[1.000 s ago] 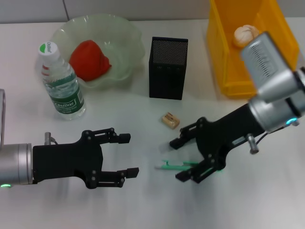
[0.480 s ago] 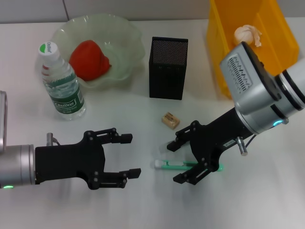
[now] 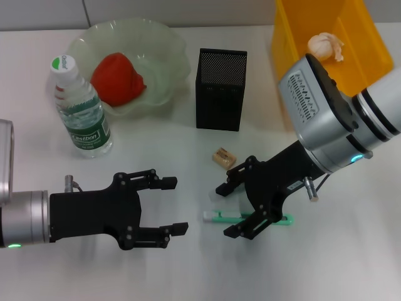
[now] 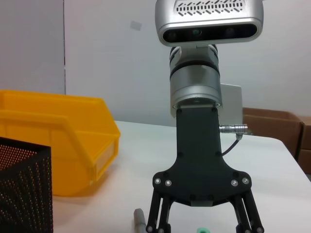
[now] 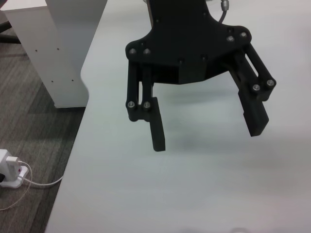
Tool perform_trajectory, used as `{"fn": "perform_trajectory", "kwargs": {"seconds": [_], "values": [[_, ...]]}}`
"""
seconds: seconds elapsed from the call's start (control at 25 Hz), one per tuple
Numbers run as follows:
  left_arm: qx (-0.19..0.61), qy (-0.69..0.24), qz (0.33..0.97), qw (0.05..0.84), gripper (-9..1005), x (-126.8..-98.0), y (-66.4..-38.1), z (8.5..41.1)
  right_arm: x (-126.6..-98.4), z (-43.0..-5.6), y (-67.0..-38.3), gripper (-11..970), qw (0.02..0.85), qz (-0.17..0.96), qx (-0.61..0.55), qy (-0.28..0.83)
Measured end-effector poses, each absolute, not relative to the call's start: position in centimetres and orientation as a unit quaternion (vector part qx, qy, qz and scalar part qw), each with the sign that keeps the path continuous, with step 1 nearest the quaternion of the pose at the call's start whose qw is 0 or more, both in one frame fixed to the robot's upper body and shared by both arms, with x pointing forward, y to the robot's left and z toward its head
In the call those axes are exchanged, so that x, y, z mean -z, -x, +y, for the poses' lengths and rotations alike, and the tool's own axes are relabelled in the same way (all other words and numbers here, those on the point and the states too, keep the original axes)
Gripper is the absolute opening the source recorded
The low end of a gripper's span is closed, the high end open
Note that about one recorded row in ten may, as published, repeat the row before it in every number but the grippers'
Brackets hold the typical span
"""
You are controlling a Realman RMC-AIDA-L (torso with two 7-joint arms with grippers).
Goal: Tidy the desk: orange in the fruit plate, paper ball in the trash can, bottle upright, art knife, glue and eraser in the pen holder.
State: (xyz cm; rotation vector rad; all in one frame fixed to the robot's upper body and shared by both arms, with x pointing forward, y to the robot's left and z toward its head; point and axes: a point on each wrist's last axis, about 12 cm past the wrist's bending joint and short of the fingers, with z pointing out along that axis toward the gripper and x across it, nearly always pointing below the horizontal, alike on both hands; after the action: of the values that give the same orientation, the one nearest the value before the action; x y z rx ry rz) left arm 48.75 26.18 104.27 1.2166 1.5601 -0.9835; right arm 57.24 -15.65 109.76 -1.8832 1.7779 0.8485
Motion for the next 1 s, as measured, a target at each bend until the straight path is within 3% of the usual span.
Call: {"fn": "perform_trajectory", "kwargs": {"seconds": [0.36,0.6,1.0], "values": [[0.399,-0.484,0.634,0.453,804,-104.1,-48.5,26.2,-108.8,-15.3,-56.8,756,0.205,0.636,-0.296,0.683],[0.399,-0.481,0.635,0.453,804,-104.0,-48.4,26.3,-108.4,-15.2,-56.9,555,0.209,0.639,-0.288,0.682],[0.399,-0.481,0.636,0.454,804,-104.0,-48.4,26.4,-108.3,-15.1,-56.9,517,0.217,0.637,-0.291,0.680]]}}
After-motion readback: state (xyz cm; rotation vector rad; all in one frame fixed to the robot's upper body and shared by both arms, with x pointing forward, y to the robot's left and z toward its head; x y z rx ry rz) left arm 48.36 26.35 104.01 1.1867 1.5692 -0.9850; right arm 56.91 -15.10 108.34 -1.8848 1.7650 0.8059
